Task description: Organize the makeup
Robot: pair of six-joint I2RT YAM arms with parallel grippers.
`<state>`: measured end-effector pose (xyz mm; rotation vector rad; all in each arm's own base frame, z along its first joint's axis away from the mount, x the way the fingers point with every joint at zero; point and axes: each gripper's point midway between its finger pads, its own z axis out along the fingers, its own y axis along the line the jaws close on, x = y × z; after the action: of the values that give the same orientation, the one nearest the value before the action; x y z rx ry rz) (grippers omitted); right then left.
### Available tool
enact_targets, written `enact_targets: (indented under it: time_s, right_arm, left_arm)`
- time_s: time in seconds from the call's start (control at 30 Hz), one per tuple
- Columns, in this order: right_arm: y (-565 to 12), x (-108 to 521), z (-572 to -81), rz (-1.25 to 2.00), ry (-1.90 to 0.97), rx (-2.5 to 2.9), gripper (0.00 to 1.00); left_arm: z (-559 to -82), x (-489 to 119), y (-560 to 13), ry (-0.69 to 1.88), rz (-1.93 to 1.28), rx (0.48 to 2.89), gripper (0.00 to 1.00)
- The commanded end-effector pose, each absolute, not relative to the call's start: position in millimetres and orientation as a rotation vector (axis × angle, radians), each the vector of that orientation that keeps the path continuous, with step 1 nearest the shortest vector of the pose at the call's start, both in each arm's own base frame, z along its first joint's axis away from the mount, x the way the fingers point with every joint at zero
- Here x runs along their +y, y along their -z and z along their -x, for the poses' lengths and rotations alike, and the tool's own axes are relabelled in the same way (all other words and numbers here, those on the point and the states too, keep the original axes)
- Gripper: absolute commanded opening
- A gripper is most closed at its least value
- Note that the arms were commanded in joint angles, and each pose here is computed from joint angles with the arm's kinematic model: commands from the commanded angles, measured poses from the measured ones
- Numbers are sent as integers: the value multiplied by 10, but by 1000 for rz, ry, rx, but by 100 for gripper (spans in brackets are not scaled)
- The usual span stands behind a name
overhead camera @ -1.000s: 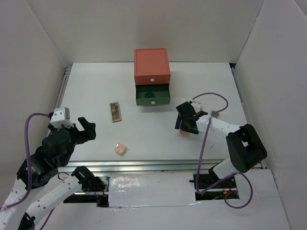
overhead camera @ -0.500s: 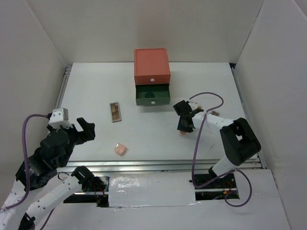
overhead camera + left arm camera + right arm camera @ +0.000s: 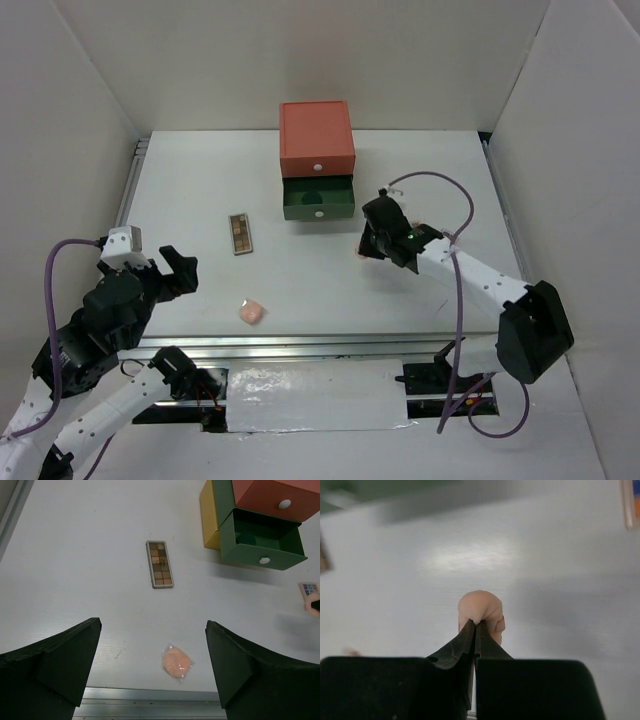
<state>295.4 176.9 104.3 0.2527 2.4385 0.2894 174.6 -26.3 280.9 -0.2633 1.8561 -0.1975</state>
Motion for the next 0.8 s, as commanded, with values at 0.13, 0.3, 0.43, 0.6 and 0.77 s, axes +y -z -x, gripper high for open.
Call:
enact_targets:
  time_s: [0.13,0.3,0.43,0.6,0.77]
  right_arm:
    - [-2283,2358,-3687,-132,-513,2122,0]
    - [-2300,2542,-4087,-87,-463,2100,0]
    - [-2289,2639,-4310,-60,-415,2111,4]
    - [-2239,2733,-4443,-46,-400,2118,37]
    - [-2306,2916,-4180,53,-448,2075,69]
  left_arm:
    - [-1755,-246,-2909,217,289,1813,100]
    - [-1738,-238,-2925,230,290,1799,99]
    - [-1740,-241,-2924,228,286,1802,99]
    - [-1747,-252,-2919,227,281,1804,99]
    - [-1750,-256,-2919,228,278,1805,99]
